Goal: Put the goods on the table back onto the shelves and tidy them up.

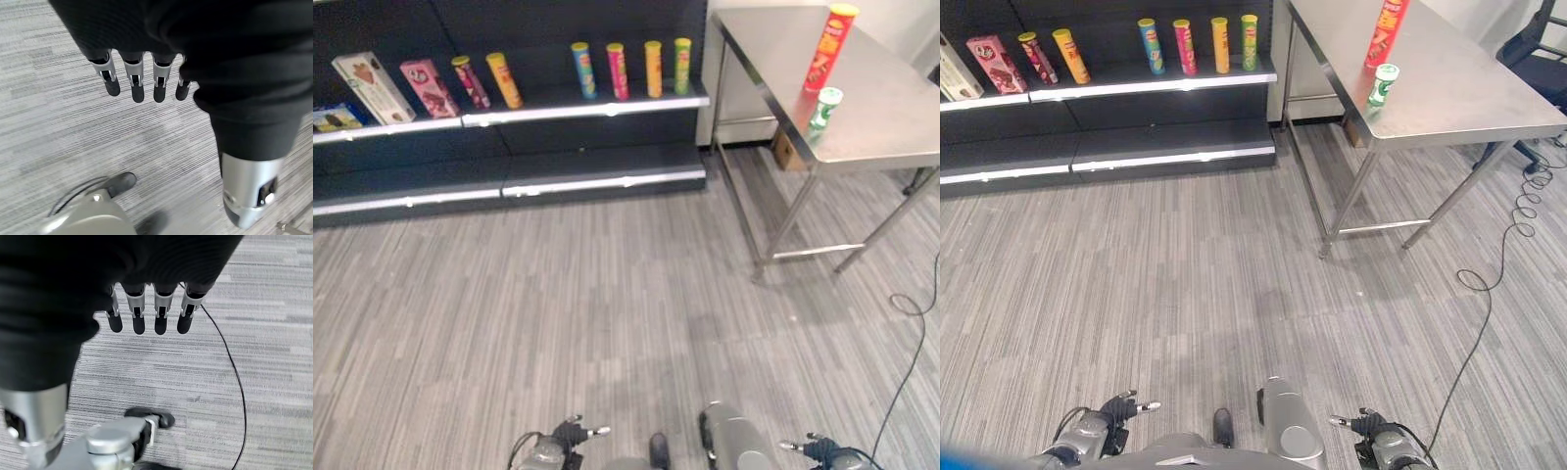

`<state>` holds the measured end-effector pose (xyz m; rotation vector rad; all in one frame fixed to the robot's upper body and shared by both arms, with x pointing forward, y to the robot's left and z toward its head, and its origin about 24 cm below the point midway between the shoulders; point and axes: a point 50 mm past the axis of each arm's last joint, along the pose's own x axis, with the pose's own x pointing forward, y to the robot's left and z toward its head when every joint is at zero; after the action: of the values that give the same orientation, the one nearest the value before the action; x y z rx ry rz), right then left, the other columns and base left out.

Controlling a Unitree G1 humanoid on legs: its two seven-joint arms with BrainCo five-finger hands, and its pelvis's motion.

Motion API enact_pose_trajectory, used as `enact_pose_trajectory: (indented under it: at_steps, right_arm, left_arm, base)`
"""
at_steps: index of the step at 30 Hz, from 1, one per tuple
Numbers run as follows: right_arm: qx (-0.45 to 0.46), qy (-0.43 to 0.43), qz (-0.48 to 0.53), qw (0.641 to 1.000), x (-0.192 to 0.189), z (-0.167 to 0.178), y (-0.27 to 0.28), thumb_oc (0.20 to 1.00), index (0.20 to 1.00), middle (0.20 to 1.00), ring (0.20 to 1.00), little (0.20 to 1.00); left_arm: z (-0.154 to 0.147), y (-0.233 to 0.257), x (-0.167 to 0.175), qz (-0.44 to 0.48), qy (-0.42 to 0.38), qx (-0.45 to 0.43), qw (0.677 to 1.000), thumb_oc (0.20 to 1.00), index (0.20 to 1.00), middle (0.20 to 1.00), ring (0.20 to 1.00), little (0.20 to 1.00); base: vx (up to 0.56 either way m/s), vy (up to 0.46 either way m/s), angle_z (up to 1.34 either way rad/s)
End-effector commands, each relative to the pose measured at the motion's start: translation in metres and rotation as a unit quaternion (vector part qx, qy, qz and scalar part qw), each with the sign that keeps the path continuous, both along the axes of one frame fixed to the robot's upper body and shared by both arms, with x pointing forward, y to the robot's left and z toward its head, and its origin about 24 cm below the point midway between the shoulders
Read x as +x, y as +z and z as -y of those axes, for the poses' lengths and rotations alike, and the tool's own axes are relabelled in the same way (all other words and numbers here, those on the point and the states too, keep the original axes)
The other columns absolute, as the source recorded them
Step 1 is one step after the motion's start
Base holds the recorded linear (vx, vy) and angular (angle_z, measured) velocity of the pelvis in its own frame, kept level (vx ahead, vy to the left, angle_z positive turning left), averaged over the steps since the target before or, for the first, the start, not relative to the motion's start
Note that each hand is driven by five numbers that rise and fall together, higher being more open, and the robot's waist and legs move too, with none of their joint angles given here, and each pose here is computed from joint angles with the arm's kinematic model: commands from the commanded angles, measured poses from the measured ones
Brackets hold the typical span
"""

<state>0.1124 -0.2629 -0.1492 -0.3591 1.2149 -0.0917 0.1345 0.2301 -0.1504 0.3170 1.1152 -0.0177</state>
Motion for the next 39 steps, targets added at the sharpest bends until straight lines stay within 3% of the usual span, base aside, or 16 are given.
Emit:
enact_pose_trajectory:
  at_steps: [1, 8, 21, 39]
  right_arm:
    - [-0.024, -0.006, -0.017, 1.0, -0.011, 0.01, 0.0, 1.0, 1.0, 1.0, 1.0, 1.0]
    - [-0.033, -0.022, -0.039, 0.998, -0.033, 0.019, -0.002, 1.0, 1.0, 1.0, 1.0, 1.0]
    - [-0.06, -0.053, -0.009, 0.997, -0.019, 0.042, 0.011, 1.0, 1.0, 1.0, 1.0, 1.0]
    - [-0.047, -0.015, -0.058, 0.997, -0.037, 0.024, -0.001, 1.0, 1.0, 1.0, 1.0, 1.0]
  left_arm:
    - [-0.008, 0.006, 0.012, 0.021, -0.021, 0.023, 0.999, 1.0, 1.0, 1.0, 1.0, 1.0]
    - [0.001, -0.001, -0.002, -0.004, -0.038, 0.014, 0.999, 1.0, 1.0, 1.0, 1.0, 1.0]
    - [0.001, 0.001, 0.002, 0.008, -0.007, 0.004, 1.0, 1.0, 1.0, 1.0, 1.0, 1.0]
    - [-0.007, -0.006, -0.023, -0.023, 0.026, 0.009, 0.999, 1.0, 1.0, 1.0, 1.0, 1.0]
  base:
    - [0.37, -0.055, 0.39]
    - [0.38, -0.14, 0.46]
    - [0.29, -0.178, 0.1]
    - [0.33, 0.115, -0.69]
